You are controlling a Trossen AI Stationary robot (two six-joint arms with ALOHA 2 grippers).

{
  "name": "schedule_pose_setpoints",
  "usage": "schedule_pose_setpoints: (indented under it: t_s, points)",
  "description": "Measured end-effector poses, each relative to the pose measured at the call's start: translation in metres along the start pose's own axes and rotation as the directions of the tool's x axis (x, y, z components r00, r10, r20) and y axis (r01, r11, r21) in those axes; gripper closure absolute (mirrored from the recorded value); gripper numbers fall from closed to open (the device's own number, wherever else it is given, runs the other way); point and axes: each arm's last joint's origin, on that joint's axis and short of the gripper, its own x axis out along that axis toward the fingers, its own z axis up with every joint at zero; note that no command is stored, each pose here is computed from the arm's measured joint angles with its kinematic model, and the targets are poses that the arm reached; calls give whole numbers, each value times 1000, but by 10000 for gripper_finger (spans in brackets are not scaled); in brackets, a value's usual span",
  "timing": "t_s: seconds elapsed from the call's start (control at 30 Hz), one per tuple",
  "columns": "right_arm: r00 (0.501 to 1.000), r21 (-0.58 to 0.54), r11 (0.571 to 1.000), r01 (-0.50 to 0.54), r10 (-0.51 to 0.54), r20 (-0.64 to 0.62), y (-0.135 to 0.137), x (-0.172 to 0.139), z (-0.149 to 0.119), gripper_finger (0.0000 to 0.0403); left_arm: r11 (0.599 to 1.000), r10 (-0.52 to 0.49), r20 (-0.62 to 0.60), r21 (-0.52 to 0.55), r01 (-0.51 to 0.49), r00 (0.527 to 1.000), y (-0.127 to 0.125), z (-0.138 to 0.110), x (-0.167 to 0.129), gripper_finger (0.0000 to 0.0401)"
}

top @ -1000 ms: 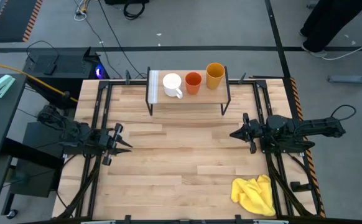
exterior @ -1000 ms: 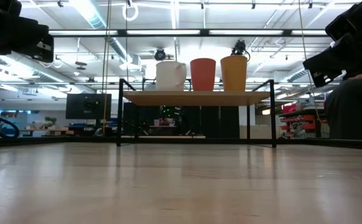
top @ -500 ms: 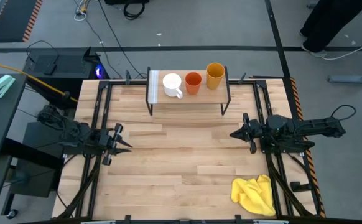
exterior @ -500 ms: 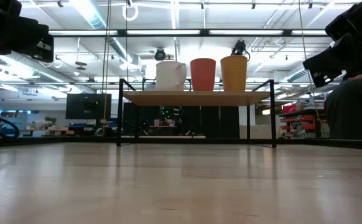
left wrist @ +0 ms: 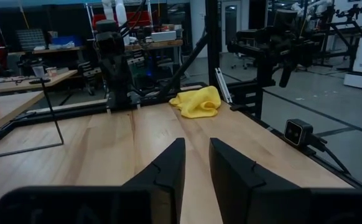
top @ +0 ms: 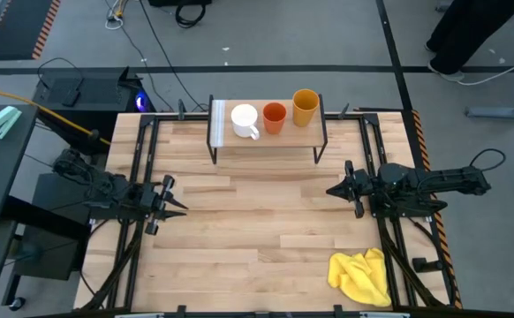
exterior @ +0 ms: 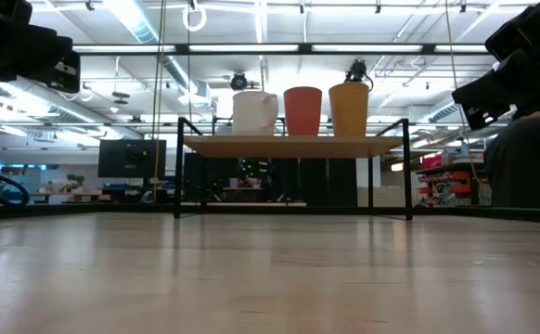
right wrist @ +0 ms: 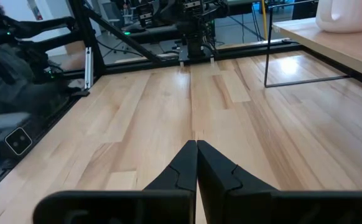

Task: Stack small to large cups/mugs on shelf
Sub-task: Return to Home Position

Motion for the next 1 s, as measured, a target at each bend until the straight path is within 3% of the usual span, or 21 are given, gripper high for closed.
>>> schedule_pose_setpoints:
  t_s: [1.0]
  points:
    - [1000, 0, 1000, 0, 0, -1, 0, 0, 0, 388, 1000, 0, 0, 0, 0, 1000, 0, 0, 0, 322]
